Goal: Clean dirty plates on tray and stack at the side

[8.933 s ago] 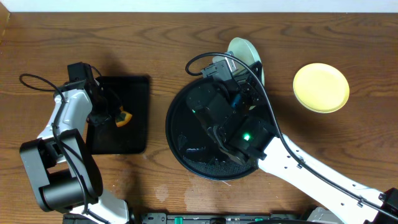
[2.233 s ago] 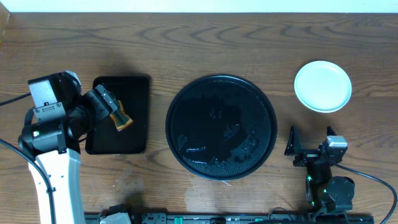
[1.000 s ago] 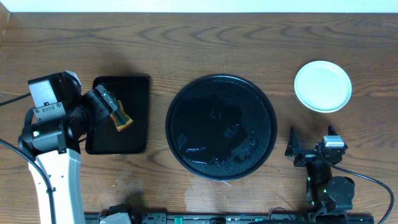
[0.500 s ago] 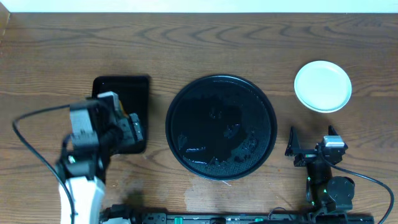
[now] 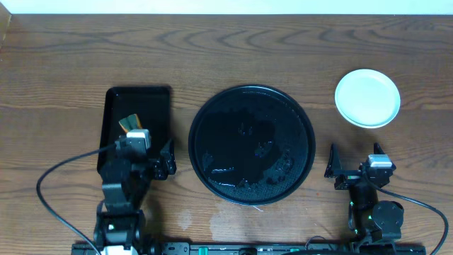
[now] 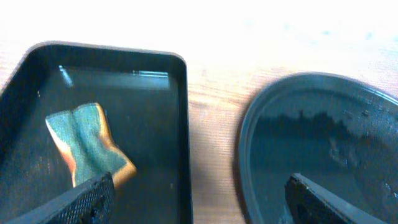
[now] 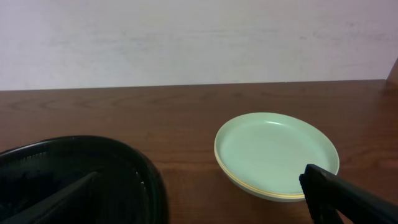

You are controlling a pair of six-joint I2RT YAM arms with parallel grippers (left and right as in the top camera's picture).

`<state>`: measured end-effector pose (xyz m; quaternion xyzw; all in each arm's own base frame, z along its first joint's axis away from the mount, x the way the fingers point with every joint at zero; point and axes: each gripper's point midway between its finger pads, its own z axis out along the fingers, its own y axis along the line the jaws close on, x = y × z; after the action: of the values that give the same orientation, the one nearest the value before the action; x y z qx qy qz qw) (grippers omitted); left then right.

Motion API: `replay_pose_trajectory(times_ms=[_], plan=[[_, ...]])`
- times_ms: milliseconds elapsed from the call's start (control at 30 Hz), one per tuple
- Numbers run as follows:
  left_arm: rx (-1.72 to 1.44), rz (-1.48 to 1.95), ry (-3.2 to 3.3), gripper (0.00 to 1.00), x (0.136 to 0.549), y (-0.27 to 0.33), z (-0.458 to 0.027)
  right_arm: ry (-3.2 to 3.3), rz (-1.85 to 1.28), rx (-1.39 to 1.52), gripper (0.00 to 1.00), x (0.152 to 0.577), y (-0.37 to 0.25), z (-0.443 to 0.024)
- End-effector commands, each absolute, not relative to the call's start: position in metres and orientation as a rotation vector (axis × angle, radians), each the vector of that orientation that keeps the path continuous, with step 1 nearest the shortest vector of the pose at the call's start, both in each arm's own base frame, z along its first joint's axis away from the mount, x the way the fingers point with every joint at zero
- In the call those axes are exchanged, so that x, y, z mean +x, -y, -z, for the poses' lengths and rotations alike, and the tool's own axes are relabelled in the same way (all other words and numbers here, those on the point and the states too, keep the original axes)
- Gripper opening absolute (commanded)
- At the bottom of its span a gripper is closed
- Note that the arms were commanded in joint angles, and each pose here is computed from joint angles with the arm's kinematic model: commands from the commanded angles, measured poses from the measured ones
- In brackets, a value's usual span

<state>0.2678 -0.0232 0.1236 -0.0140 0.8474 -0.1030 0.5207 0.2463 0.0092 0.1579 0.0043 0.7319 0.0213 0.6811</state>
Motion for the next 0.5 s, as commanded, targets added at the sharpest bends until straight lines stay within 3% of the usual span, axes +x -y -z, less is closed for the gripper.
replay_pose_trajectory(times_ms=[0, 467], plan=[[-0.007, 0.239, -1.967, 0.88, 0.264, 0.025, -0.122, -1.642, -0.028, 0.011, 0.99, 0.246, -0.006, -0.158], [0.006, 0.202, -1.747, 0.89, 0.250, 0.021, -0.134, -1.642, -0.028, 0.011, 0.99, 0.246, -0.006, -0.158]])
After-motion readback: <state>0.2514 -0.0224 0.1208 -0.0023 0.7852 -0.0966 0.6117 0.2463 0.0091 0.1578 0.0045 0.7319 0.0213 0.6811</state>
